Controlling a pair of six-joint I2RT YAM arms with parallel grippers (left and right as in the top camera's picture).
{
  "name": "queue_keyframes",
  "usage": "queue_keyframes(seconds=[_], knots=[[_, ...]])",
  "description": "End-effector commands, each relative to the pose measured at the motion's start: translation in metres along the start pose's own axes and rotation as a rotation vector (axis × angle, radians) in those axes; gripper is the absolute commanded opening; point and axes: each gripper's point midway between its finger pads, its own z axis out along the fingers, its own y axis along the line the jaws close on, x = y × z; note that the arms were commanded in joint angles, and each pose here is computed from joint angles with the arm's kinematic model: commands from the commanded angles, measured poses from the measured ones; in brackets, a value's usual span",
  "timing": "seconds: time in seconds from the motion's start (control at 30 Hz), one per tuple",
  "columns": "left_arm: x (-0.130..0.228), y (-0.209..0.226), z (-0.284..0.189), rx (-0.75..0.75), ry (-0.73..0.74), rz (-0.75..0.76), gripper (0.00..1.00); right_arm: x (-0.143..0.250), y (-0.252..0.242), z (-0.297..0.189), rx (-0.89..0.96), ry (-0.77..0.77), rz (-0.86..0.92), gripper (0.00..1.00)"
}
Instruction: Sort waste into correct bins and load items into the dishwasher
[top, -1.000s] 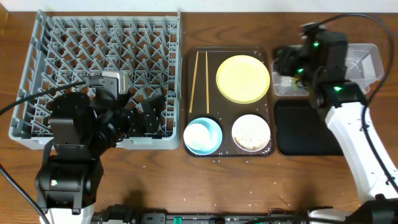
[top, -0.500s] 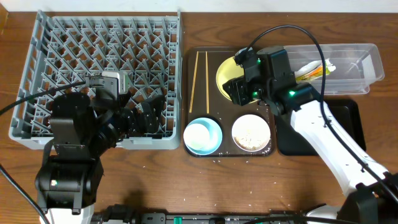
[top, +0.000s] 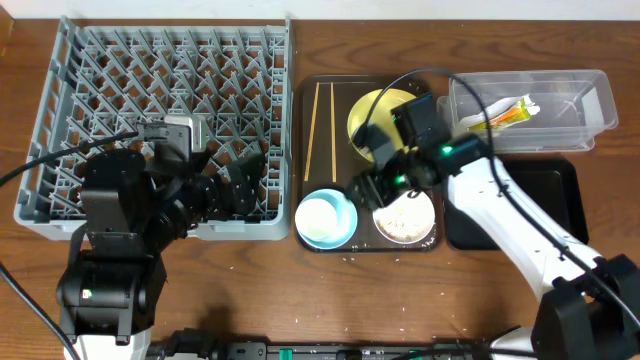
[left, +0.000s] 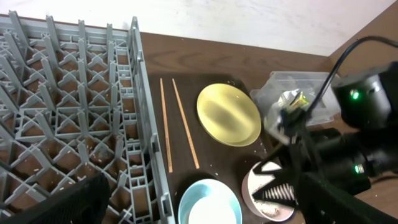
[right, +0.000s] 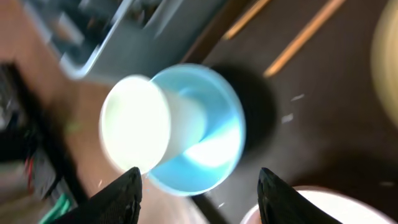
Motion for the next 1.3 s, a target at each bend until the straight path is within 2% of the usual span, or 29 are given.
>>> queue_keyframes(seconds=[0.0,0.1,0.2,0.27,0.3,0.37,0.47,0.5,0.57,0.6,0.77,0.97,1.03,1.17,1.27], knots=[[-0.006,0.000,-0.003,-0.007,-0.018,0.015,0.96,0.010,0.015,0.011,0.036,0.058,-0.117,0.55],[-0.005,0.000,-0.003,-0.008,-0.015,0.010,0.96,0.011,0.010,0.019,0.146,0.076,-0.145,0.55],[-0.003,-0.001,-0.003,-0.001,-0.005,0.001,0.96,0.008,0.018,0.033,0.164,0.076,-0.192,0.54],[0.000,0.000,-0.003,-0.004,0.005,-0.006,0.96,0.006,0.018,0.044,0.187,0.081,-0.199,0.50],[0.001,0.000,-0.003,-0.005,0.010,-0.009,0.96,0.006,0.012,0.049,0.228,0.085,-0.184,0.44],[0.004,0.000,-0.003,-0.007,0.021,-0.013,0.96,0.009,-0.005,0.056,0.325,0.102,-0.139,0.39],[0.006,0.001,-0.003,-0.009,0.030,-0.018,0.96,0.015,-0.009,0.066,0.319,0.133,-0.124,0.34],[0.007,0.001,-0.003,-0.010,0.032,-0.019,0.96,0.017,-0.006,0.068,0.300,0.138,-0.122,0.26],[0.007,0.001,-0.003,-0.010,0.034,-0.020,0.96,0.018,-0.002,0.069,0.273,0.142,-0.119,0.04],[0.007,0.001,-0.003,-0.010,0.034,-0.020,0.96,0.017,0.000,0.067,0.267,0.139,-0.119,0.01],[0.005,0.001,-0.003,-0.008,0.025,-0.024,0.96,-0.002,0.013,0.039,0.230,0.057,-0.117,0.01],[0.002,-0.001,-0.003,-0.002,0.013,-0.159,0.97,-0.050,0.011,-0.037,0.169,-0.182,-0.011,0.01],[0.000,-0.005,-0.003,0.019,0.011,-0.193,0.97,-0.069,0.012,-0.067,0.072,-0.293,-0.002,0.01],[-0.013,-0.028,0.000,0.166,-0.006,-0.200,0.97,-0.101,0.022,-0.113,-0.187,-0.479,-0.024,0.01],[-0.026,-0.047,0.004,0.297,-0.010,-0.222,0.97,-0.113,0.029,-0.131,-0.331,-0.539,-0.043,0.01]])
